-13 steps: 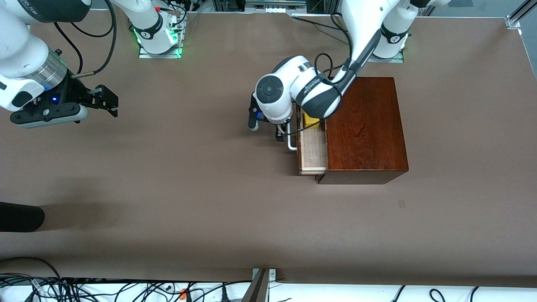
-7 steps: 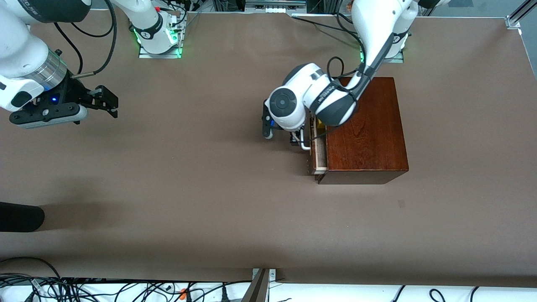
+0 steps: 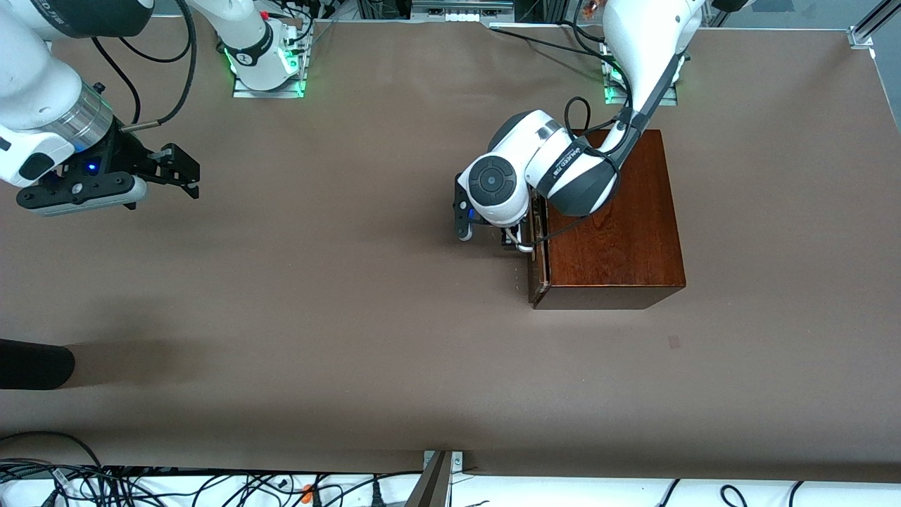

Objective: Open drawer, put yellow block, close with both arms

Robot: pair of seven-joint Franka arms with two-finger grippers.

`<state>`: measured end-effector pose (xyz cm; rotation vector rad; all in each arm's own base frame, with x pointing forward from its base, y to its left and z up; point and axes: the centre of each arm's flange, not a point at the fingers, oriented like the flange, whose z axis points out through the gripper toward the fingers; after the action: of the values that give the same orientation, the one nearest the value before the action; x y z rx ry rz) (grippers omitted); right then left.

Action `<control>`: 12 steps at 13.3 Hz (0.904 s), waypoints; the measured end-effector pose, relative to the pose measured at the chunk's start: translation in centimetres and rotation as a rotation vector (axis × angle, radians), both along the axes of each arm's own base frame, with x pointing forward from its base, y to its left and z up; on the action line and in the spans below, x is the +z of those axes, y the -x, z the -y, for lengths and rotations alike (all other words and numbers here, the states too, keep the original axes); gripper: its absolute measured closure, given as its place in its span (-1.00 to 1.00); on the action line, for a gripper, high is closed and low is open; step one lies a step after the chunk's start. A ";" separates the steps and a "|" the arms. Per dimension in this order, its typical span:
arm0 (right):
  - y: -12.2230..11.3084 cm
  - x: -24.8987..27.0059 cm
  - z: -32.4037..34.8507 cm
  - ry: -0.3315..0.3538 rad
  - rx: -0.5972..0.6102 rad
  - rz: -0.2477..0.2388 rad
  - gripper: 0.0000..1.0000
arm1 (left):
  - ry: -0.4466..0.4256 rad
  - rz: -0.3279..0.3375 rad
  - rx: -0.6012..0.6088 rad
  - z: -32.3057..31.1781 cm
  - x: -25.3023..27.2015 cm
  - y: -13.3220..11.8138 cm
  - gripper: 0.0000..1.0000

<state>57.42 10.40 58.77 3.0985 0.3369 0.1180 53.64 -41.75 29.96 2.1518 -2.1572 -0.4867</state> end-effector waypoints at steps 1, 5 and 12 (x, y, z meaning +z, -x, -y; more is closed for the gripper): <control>0.0 0.0 0.0 0.000 0.000 0.000 -1.00 | -0.001 -0.001 0.001 -0.1 0.0 0.0 -1.00; 0.0 0.0 0.0 -0.001 0.000 0.001 -1.00 | -0.014 -0.014 0.009 -0.7 0.0 -0.2 -1.00; 0.0 0.0 0.0 -0.001 0.000 0.001 -1.00 | 0.025 0.035 0.008 0.3 3.8 0.2 -1.00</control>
<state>57.43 10.41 58.78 3.0992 0.3369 0.1195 53.45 -42.02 33.80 2.1711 -2.1602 -0.4225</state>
